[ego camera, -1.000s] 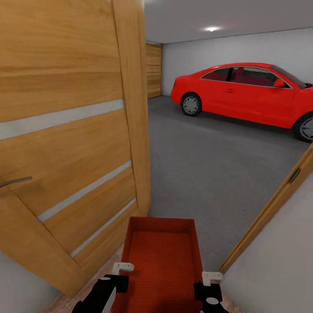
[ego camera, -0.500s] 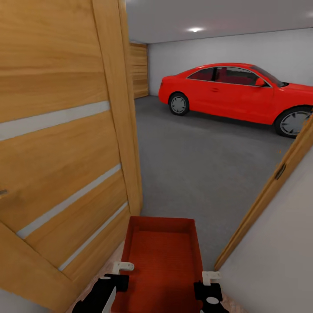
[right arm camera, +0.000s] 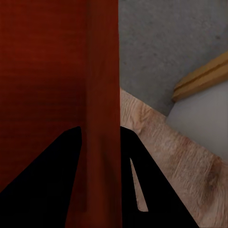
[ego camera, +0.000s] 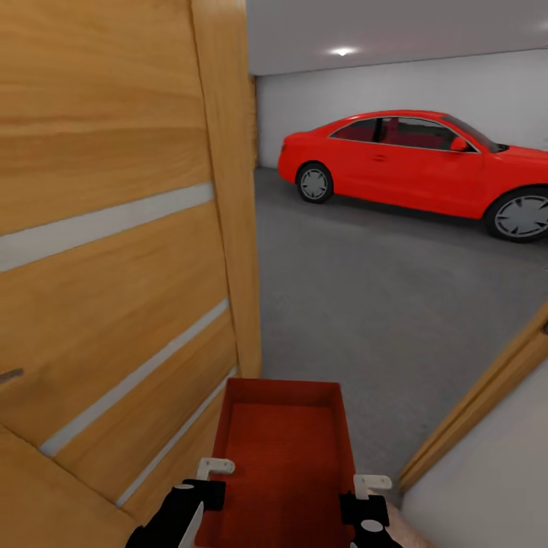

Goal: Move the two storage containers from the living room to the garage. In the garage, place one container on the floor and stack the other container on top of it (either order is fine).

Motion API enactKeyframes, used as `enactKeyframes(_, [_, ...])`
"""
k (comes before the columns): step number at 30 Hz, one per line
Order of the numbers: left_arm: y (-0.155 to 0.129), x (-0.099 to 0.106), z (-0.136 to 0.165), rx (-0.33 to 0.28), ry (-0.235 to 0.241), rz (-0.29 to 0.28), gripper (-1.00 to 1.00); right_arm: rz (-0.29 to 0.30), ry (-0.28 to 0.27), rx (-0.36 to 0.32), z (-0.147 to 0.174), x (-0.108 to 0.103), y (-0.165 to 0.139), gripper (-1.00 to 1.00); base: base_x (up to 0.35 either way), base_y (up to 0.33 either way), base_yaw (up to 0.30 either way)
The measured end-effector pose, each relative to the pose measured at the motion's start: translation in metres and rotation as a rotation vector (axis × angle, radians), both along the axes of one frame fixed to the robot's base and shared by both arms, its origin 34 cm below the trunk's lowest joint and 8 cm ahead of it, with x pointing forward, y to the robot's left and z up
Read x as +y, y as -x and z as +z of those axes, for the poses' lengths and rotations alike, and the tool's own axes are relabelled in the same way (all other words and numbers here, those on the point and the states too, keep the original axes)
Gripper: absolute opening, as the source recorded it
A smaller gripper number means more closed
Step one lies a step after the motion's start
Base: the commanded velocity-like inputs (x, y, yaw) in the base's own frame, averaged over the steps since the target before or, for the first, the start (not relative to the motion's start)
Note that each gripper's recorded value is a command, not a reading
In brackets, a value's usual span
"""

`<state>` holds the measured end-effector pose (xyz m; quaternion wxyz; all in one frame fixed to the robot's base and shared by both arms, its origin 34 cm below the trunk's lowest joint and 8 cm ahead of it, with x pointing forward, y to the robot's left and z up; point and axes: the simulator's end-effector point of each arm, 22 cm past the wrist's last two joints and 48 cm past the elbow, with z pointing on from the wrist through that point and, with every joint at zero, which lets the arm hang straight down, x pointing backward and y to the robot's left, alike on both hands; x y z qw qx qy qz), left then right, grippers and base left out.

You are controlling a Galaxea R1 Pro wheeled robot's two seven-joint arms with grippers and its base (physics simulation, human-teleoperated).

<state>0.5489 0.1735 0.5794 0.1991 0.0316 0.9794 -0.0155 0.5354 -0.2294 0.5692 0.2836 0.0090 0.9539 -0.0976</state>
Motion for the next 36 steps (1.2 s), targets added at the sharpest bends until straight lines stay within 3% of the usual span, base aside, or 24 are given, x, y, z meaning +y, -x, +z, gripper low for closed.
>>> enactKeyframes(14, [0.0021, 0.0004, -0.0016, 0.005, 0.0, 0.001, -1.0, 0.001, 0.001, 0.005, -0.0013, 0.0002, 0.002, -1.0, 0.188, 0.202, -0.234])
enactKeyframes(36, [0.0029, -0.0001, -0.0023, 0.008, 0.001, 0.001, -1.0, 0.001, 0.001, 0.007, -0.0019, -0.0001, 0.0024, -1.0, 0.012, 0.01, -0.239])
